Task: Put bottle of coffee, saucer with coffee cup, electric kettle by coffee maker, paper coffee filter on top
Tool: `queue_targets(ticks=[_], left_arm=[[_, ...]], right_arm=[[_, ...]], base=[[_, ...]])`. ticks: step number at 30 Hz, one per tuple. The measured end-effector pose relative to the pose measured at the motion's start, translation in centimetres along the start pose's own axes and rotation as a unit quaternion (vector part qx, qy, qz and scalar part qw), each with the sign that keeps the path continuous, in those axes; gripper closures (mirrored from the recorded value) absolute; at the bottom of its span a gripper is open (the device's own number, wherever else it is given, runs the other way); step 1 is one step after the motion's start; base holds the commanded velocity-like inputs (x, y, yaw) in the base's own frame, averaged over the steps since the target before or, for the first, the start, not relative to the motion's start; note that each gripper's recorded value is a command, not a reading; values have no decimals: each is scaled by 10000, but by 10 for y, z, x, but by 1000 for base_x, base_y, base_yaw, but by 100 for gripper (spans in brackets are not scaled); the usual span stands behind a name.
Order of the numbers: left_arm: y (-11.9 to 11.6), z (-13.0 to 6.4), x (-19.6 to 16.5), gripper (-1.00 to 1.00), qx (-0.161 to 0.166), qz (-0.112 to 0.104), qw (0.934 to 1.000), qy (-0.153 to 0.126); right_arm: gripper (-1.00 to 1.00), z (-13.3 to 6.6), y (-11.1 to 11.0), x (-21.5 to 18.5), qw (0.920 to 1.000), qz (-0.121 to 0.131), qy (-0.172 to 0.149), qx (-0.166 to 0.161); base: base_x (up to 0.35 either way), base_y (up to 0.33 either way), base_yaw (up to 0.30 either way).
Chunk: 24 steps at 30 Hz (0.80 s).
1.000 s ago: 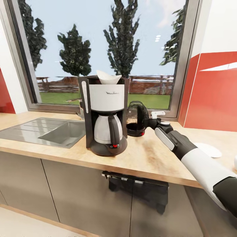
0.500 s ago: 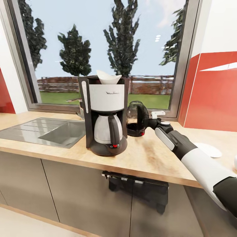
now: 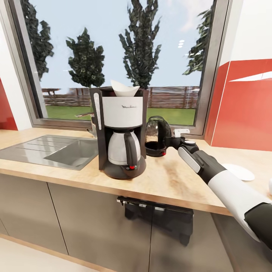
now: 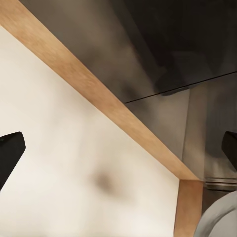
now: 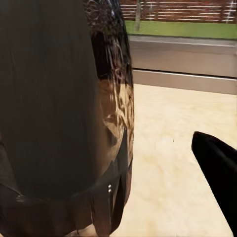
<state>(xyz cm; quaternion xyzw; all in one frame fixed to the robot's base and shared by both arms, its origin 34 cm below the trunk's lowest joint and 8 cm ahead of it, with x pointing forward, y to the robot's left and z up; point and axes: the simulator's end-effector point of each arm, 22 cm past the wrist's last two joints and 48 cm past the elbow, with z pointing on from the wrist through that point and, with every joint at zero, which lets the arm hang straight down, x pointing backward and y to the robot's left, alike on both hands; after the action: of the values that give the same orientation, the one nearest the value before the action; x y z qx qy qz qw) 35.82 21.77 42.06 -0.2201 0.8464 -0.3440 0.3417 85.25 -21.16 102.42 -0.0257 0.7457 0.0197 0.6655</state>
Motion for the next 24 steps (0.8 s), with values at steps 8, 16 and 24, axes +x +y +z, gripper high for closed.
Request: queue_targets(ticks=[8,16,24], left_arm=[[0,0,0,-100,1,0,10000,0],[0,0,0,-100,-1,-4,10000,-4],[0,0,0,-100,-4,-8,10000,-8]], right_arm=[[-100,0,0,0,10000,2,0,-2],[-100,0,0,0,10000,1,1,-2],[-100,0,0,0,10000,1,5,2]], base=[[0,0,0],[-43,0,0],[-170,0,0]])
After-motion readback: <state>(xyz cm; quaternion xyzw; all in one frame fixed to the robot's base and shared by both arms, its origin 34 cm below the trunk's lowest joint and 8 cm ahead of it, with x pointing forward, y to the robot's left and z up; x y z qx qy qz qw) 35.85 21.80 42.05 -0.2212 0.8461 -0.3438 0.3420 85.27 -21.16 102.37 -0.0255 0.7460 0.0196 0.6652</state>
